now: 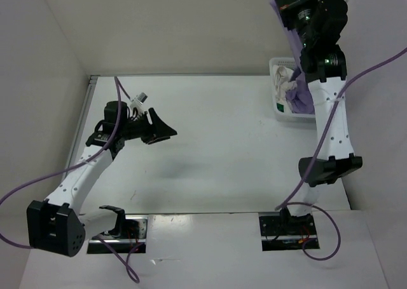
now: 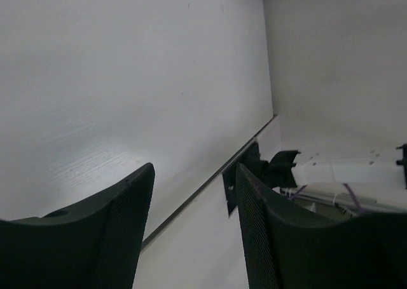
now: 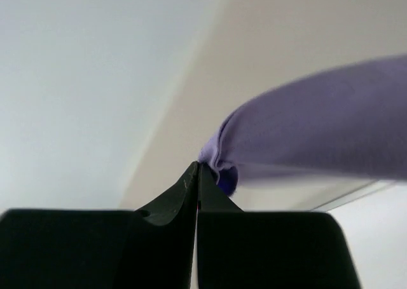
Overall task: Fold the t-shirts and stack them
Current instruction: Grab crumpled tshirt from bin with the right arm, then move the tshirt to the center of the board
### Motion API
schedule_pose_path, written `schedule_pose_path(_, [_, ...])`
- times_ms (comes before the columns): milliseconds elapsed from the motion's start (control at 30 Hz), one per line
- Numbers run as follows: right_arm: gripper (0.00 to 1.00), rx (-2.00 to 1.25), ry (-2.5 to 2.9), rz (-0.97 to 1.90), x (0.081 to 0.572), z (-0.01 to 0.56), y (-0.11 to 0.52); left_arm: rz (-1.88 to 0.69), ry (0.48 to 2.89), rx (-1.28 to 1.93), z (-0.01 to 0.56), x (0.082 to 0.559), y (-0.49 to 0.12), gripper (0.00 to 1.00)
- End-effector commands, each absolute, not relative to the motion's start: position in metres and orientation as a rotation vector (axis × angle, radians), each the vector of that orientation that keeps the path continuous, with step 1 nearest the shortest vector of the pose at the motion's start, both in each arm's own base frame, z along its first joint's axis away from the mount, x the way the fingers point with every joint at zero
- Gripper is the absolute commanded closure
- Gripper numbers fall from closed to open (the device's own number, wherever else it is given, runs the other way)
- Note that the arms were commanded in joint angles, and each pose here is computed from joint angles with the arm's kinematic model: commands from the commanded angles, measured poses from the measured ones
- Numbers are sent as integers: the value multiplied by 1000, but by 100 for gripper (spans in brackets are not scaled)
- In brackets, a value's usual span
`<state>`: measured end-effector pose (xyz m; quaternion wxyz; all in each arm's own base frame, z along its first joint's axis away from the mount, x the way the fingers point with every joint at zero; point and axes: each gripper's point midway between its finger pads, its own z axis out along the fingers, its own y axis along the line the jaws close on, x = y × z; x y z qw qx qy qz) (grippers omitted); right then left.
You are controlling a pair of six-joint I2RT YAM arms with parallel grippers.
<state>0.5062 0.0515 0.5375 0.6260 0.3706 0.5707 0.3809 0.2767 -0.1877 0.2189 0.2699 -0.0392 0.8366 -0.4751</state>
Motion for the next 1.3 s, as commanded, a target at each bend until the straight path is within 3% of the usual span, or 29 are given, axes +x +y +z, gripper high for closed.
schedule_pose_path(0, [100, 273, 1212, 1202, 394, 663, 152, -1246, 2087, -198, 266, 297, -181, 39])
schedule_pose_path(100, [100, 4, 1047, 1411, 304, 735, 172, -1222, 2058, -267, 271, 305, -172, 39])
schedule_pose_path(233, [100, -190, 941, 1561, 234, 764, 181, -1180, 2002, -335, 284, 317, -150, 39])
schedule_pose_path(333, [100, -236, 942, 1600, 208, 766, 182, -1145, 1986, -380, 290, 328, -137, 37])
schedule_pose_path(400, [100, -195, 1011, 1551, 222, 753, 183, -1116, 1968, -377, 296, 335, -131, 36])
schedule_pose_path(433, [100, -131, 1168, 1514, 257, 715, 190, -1116, 1969, -378, 294, 339, -131, 36])
schedule_pose_path(467, [100, -143, 1171, 1487, 259, 713, 190, -1116, 1967, -376, 293, 342, -131, 36])
schedule_pose_path(567, [100, -12, 1500, 1353, 319, 587, 212, -1099, 2011, -402, 264, 335, -130, 36])
schedule_pose_path(633, [97, 155, 1736, 1112, 355, 471, 197, -1046, 2089, -315, 240, 322, -144, 36])
schedule_pose_path(667, [96, 256, 1931, 1007, 361, 382, 191, -982, 2134, -273, 226, 319, -155, 36])
schedule_pose_path(733, [90, 373, 2055, 807, 348, 299, 162, -901, 2261, -213, 192, 315, -166, 36])
schedule_pose_path(833, [83, 486, 2094, 626, 328, 252, 129, -851, 2427, -142, 147, 300, -195, 31])
schedule_pose_path(900, [70, 581, 2138, 536, 312, 210, 109, -801, 2496, -123, 123, 289, -201, 28])
schedule_pose_path(933, [58, 611, 2169, 487, 303, 195, 99, -780, 2539, -149, 105, 281, -200, 27])
schedule_pose_path(1033, [45, 711, 2206, 354, 289, 159, 75, -708, 2584, -194, 85, 272, -188, 23])
schedule_pose_path(1133, [36, 778, 2256, 308, 291, 141, 73, -673, 2674, -170, 63, 259, -186, 23])
schedule_pose_path(1267, [36, 908, 2248, 168, 295, 112, 46, -627, 2786, -85, 35, 234, -196, 23])
